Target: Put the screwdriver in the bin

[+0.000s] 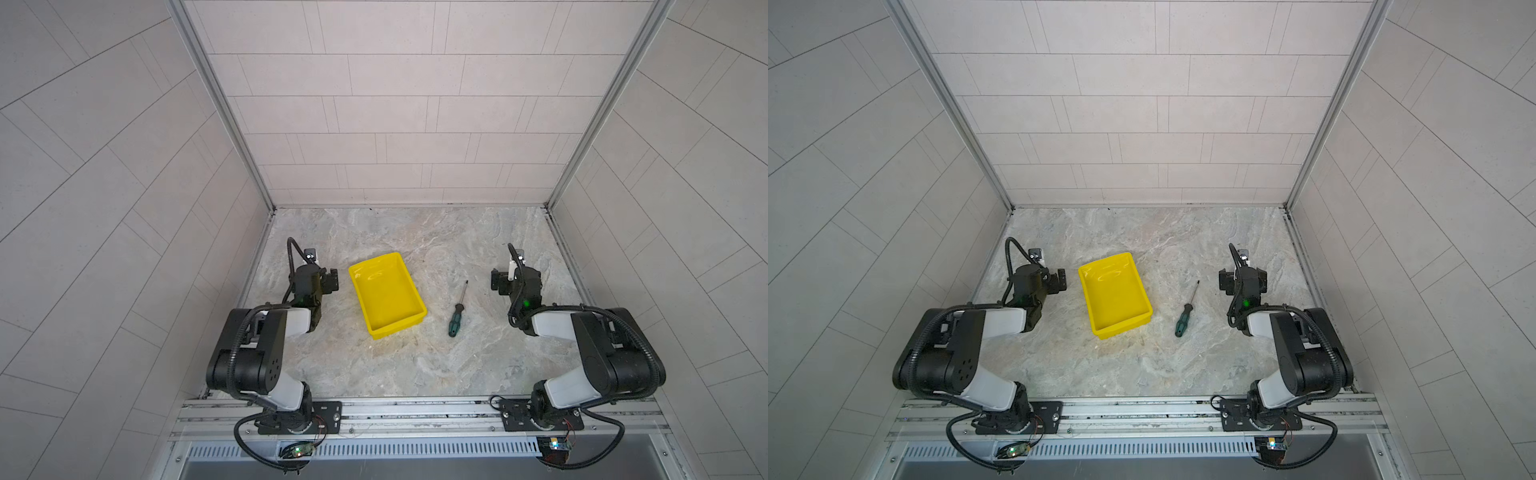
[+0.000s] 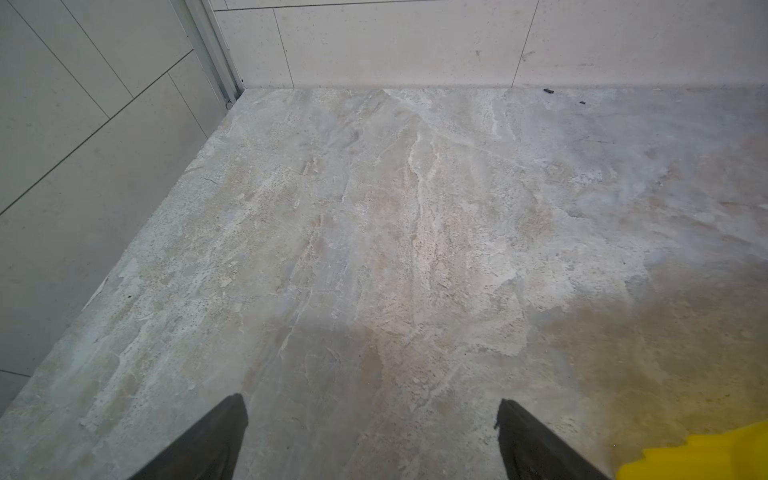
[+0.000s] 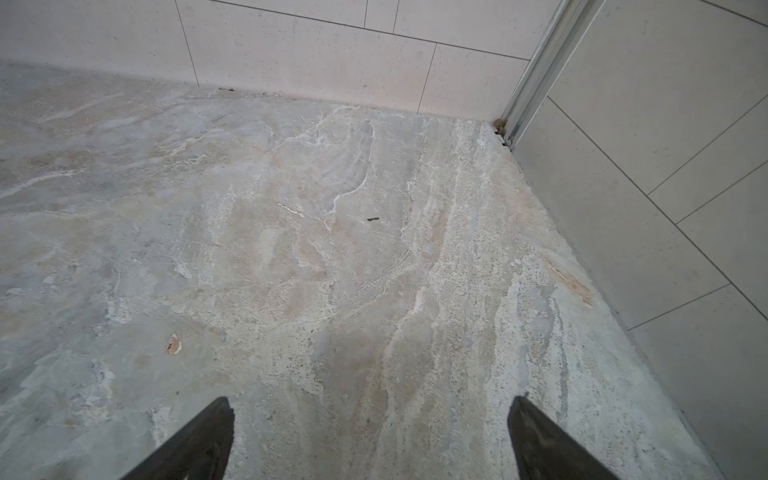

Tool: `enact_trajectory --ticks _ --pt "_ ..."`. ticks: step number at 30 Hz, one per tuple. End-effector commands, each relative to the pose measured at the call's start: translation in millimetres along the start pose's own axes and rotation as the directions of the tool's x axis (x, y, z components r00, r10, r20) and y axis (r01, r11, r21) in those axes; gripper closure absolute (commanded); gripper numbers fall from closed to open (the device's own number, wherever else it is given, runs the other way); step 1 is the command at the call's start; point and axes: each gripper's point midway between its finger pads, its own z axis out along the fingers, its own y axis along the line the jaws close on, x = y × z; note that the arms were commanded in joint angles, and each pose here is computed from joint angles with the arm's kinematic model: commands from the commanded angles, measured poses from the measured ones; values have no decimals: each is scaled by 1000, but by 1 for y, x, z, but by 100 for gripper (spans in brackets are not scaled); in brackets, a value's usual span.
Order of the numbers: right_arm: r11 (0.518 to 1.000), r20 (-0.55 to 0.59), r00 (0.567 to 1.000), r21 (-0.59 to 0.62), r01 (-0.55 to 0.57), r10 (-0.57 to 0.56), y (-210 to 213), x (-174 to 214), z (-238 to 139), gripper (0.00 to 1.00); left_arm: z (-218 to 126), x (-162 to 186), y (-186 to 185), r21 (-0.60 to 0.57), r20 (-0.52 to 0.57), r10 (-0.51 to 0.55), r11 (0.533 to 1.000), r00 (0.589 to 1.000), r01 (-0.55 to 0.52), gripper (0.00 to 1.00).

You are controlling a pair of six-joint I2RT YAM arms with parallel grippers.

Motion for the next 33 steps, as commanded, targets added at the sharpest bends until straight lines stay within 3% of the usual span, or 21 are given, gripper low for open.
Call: enact_trajectory --ticks 1,33 --pt "1000 -13 1000 -1 -2 2 0 1 3 1 1 -4 0 -4 10 -1 1000 1000 1 0" --pt "1000 -9 1000 -1 -2 2 1 0 3 0 -1 -5 0 -3 18 2 1000 1000 -2 0"
